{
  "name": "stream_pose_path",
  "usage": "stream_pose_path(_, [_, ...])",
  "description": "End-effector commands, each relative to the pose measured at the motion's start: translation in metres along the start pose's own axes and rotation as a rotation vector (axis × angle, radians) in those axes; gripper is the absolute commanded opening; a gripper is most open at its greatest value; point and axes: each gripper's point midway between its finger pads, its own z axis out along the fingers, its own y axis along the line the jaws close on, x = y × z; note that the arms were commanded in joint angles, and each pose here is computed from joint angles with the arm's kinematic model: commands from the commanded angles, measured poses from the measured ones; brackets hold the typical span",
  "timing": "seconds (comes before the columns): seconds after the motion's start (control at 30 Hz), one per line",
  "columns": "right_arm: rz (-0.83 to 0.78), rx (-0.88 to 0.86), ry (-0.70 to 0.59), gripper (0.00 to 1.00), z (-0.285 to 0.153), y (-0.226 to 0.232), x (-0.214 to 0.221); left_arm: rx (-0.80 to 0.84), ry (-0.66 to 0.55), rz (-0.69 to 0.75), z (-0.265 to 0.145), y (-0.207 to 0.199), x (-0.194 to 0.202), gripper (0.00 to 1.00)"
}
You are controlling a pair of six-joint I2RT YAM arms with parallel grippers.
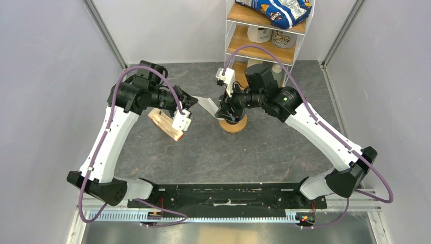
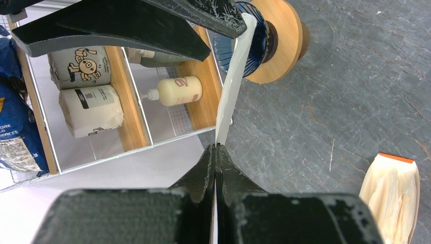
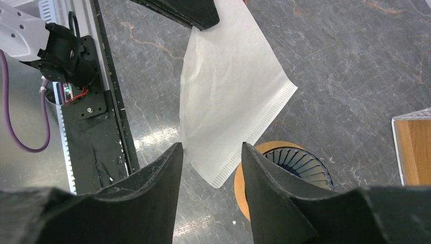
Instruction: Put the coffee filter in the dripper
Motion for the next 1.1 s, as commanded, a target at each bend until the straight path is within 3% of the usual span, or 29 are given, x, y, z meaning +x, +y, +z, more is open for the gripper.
stream_pose_path(0.0, [-0.036,0.046,-0.043,0.53,-0.009,-0.005,-0.017,-0.028,-0.033,0.024,-0.001,0.006,-0.01,0.02])
stream_pose_path(0.37, [-0.061,0.077,-0.041,0.5,-0.01,-0.011,-0.017,-0.021,-0.047,-0.014,0.003,0.006,-0.01,0.02])
stream_pose_path(0.6, [-0.086,0.09,-0.051,0.5,-0.009,-0.015,-0.02,-0.045,-0.091,-0.136,0.003,0.018,-0.017,0.02])
stream_pose_path(1.07, [-0.135,0.097,-0.036,0.47,-0.01,-0.017,-0.015,-0.05,-0.118,-0.23,0.004,0.023,-0.018,0.02])
